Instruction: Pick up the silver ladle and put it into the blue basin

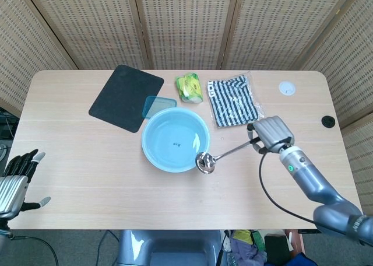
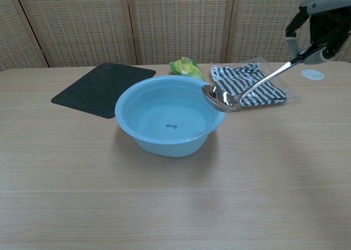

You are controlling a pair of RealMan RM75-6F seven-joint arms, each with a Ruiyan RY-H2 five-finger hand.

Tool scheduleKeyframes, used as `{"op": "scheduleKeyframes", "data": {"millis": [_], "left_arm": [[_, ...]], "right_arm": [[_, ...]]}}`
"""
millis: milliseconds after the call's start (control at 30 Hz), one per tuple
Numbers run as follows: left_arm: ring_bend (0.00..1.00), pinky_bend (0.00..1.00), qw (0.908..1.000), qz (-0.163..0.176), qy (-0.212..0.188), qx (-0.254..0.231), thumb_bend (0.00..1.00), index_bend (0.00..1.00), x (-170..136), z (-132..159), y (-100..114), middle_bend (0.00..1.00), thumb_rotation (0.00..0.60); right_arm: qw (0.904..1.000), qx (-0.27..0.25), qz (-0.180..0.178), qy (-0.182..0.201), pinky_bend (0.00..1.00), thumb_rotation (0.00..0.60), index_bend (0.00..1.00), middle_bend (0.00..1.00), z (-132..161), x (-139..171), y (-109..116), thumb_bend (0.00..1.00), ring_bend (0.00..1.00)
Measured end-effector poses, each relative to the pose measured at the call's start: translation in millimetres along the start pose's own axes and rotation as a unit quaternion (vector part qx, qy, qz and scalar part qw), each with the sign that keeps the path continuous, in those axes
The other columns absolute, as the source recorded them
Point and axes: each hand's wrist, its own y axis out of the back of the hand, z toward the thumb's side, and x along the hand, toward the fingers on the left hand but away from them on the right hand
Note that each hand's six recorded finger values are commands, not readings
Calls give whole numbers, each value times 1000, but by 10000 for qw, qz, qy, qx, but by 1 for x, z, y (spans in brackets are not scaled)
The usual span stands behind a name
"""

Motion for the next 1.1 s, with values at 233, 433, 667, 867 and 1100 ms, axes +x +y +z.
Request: {"op": "scheduleKeyframes", "data": {"millis": [233,433,667,867,1100], "left_arm": [[0,0,9999,-47,100,-18,0,0,6,-5,-1,0,600],[0,0,9999,-18,157,-62,0,0,8,-8,1,0,600],[0,0,9998,-41,177,-85,0,0,8,-10,1,0,600],[0,0,9997,-108,183,-118,0,0,11,-11,0,0,600],[0,0,9996,-141,198,-140,0,0,12,-11,-1,0,600]], "right_arm": [[9996,177,158,-177,1000,600,813,1000,40,-45,8,832,965],[9972,500,149,-526,1000,600,813,1000,66,-85,3,832,965],[9908,790,-115,-1089,1000,600,813,1000,71,-109,3,832,965],[9806,1259,-553,-1394,1000,600,814,1000,80,-118,1,832,965],[9720,1777,-813,-1304,1000,600,814,1000,100,-125,-10,832,965]]}}
